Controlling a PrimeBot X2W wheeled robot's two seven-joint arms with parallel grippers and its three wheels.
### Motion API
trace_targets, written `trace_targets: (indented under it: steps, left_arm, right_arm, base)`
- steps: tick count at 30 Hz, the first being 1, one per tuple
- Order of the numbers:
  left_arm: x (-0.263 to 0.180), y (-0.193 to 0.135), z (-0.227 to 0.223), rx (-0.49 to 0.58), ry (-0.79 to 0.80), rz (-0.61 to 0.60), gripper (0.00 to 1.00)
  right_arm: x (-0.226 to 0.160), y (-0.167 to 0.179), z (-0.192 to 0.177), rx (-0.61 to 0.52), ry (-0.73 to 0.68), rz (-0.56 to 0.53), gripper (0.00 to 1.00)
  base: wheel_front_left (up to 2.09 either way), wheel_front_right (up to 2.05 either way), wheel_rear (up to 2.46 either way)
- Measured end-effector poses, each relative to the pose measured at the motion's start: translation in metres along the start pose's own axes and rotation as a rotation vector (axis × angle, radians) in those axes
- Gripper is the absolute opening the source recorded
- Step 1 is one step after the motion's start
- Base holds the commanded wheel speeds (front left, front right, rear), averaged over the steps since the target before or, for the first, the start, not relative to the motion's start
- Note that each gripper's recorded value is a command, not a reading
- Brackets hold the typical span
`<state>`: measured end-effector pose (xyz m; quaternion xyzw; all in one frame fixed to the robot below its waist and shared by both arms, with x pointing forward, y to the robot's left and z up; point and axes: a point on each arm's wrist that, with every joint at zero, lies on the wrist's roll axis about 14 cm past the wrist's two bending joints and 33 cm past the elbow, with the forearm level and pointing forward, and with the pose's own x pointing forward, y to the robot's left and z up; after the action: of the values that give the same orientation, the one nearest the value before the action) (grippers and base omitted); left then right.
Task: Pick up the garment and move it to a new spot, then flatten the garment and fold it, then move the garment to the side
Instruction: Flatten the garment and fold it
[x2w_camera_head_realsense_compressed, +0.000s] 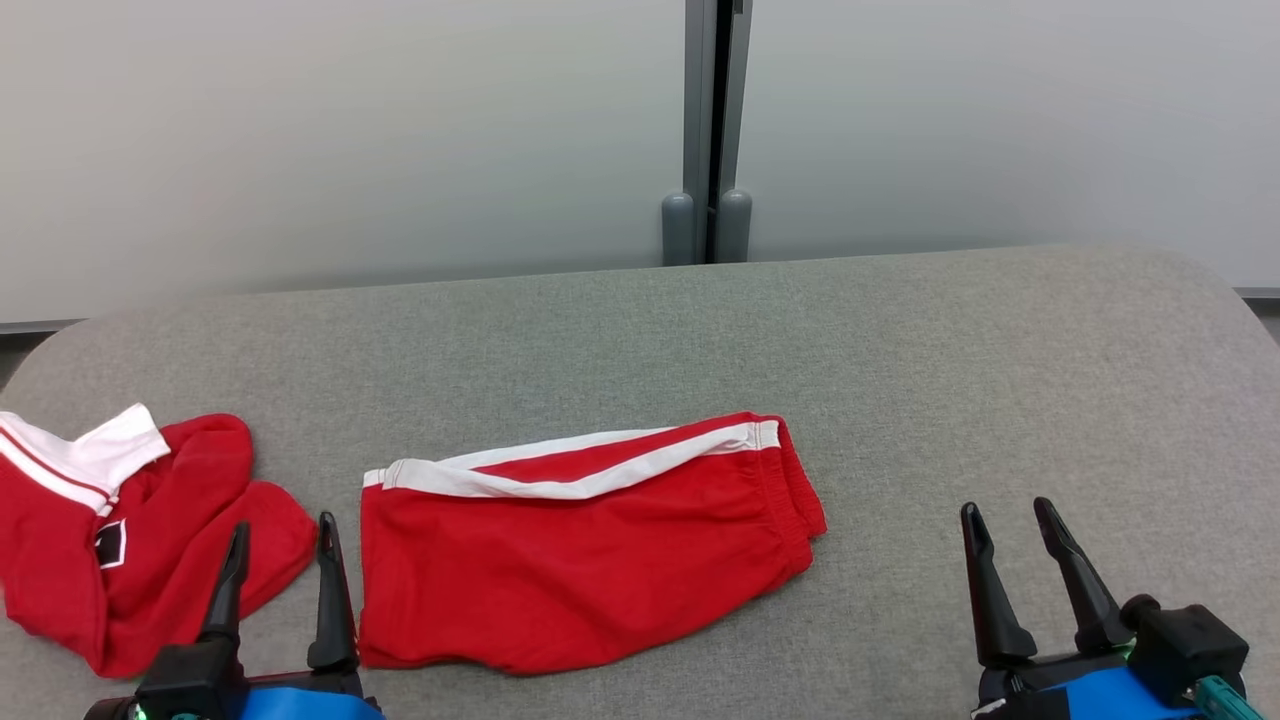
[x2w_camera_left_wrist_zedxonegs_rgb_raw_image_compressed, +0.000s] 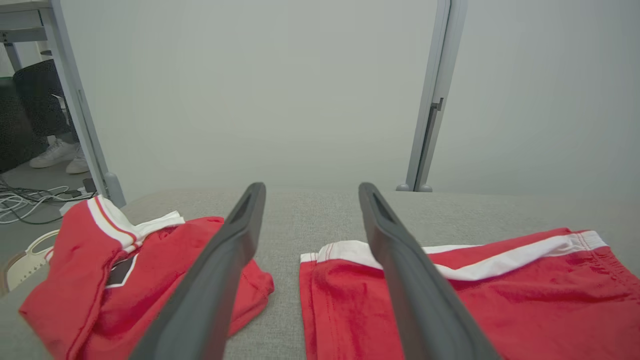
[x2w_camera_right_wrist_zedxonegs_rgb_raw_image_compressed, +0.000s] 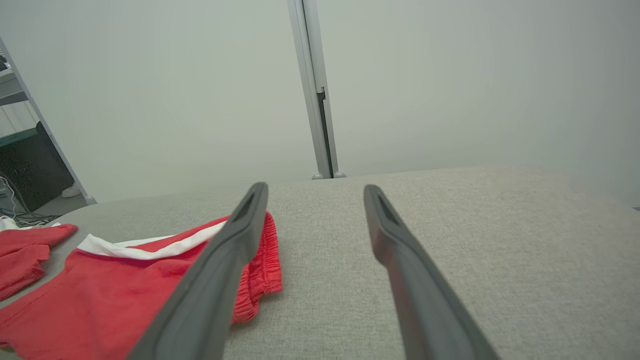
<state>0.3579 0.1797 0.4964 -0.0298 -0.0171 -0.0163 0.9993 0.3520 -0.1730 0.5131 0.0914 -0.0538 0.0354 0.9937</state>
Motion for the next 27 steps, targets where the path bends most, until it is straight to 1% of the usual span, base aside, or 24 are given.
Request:
trace_targets:
  steps: [3, 5, 10, 22, 27]
  left_arm:
    - [-0.004, 0.003, 0.0, 0.002, -0.003, 0.013, 1.0]
    - [-0.008, 0.013, 0.002, 0.013, -0.009, 0.032, 1.0]
    - [-0.012, 0.023, -0.003, 0.022, 0.005, 0.052, 1.0]
    - [-0.012, 0.026, -0.011, 0.036, 0.028, 0.056, 1.0]
    - [-0.012, 0.026, -0.013, 0.037, 0.033, 0.058, 1.0]
  right_arm:
    - [-0.002, -0.001, -0.001, 0.0, 0.002, -0.003, 1.0]
    - [-0.007, -0.004, -0.004, -0.001, 0.014, -0.012, 1.0]
    - [-0.009, -0.004, -0.007, -0.001, 0.027, -0.014, 1.0]
    - [-0.011, 0.003, -0.016, -0.004, 0.067, 0.008, 1.0]
    - [-0.007, 0.011, -0.022, -0.019, 0.09, 0.038, 1.0]
  base:
    - [0.0, 0.0, 0.0]
    - [0.0, 0.0, 0.0]
    - [0.0, 0.0, 0.0]
    - [0.0, 0.0, 0.0]
    - [0.0, 0.0, 0.0]
